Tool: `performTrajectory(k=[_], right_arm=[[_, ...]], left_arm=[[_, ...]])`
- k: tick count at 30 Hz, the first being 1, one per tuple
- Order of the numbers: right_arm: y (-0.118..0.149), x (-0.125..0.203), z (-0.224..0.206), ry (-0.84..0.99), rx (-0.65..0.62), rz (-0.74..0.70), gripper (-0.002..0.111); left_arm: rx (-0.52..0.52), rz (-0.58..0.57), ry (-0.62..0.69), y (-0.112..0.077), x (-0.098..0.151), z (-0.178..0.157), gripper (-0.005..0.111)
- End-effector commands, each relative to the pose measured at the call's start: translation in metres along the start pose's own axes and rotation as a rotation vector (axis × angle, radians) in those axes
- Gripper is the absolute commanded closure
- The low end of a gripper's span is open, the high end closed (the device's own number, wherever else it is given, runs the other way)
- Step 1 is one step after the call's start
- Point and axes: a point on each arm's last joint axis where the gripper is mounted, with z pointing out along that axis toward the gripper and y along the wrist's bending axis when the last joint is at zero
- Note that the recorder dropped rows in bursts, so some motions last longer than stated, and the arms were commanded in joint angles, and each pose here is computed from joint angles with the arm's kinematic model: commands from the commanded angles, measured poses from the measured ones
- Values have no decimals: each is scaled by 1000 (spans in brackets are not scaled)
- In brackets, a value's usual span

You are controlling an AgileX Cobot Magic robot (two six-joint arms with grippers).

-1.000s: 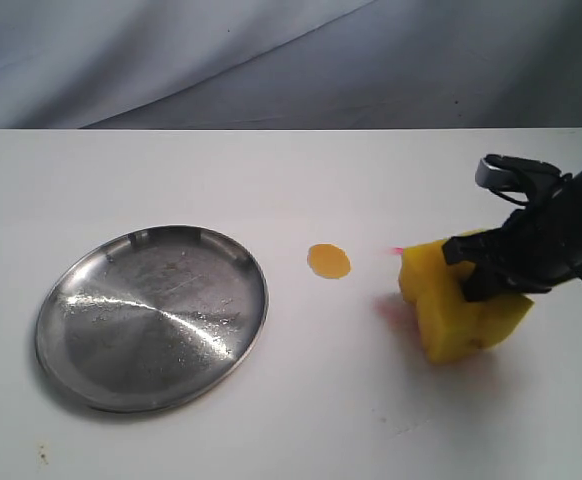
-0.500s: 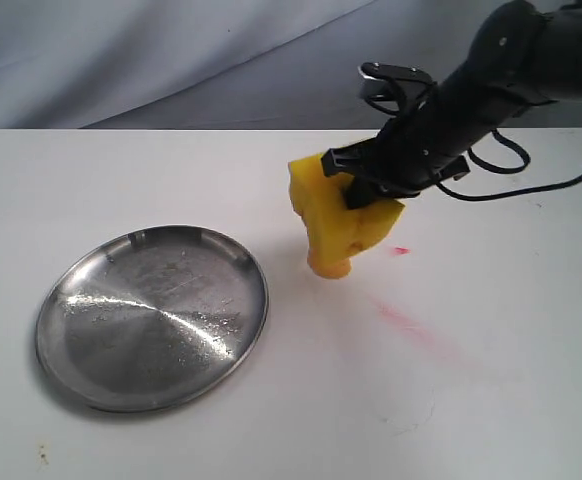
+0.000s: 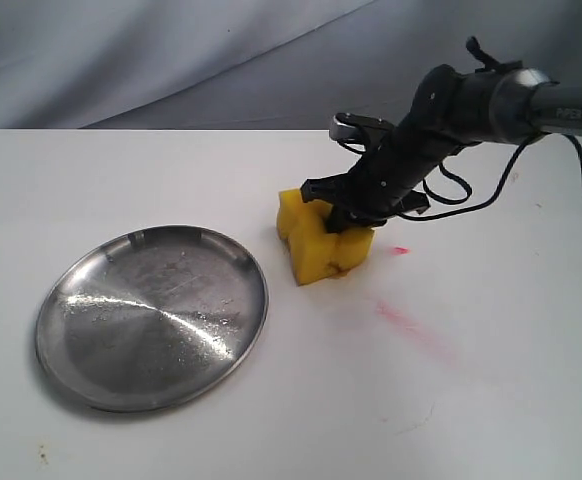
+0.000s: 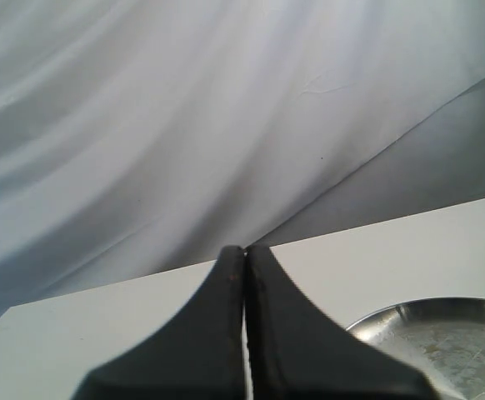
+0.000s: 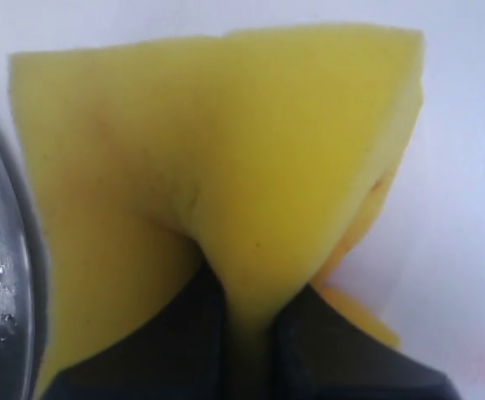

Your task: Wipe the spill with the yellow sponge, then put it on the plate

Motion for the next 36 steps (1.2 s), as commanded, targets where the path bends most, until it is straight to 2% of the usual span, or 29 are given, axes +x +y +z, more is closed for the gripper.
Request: performTrajectory(k=[1,4,7,13,20,26,32,36], right_arm=[[-13,10,4,107,144,-39,108],[-21,14,-13,168,287,-69,108],[-21,20,-33,184,348,-101,108],[-16,47,-44,235,340,-128,108],[24,61,-23,250,304,-239,108],[53,51,2,168,279,-292,108],[56,19,21,163,293,-296,108],[48,0,27,209,324,-279,108]], left_arm=[[-6,-16,-8,1,-1,0,107],[-6,-16,-8,1,-1,0,107],[-6,-16,-8,1,-1,0,107],[-6,-16,-8,1,-1,0,107],[-6,-16,-8,1,-1,0,107],[-6,-16,-8,1,-1,0,107],[-6,-16,-8,1,-1,0,107],[-6,-16,-8,1,-1,0,107]])
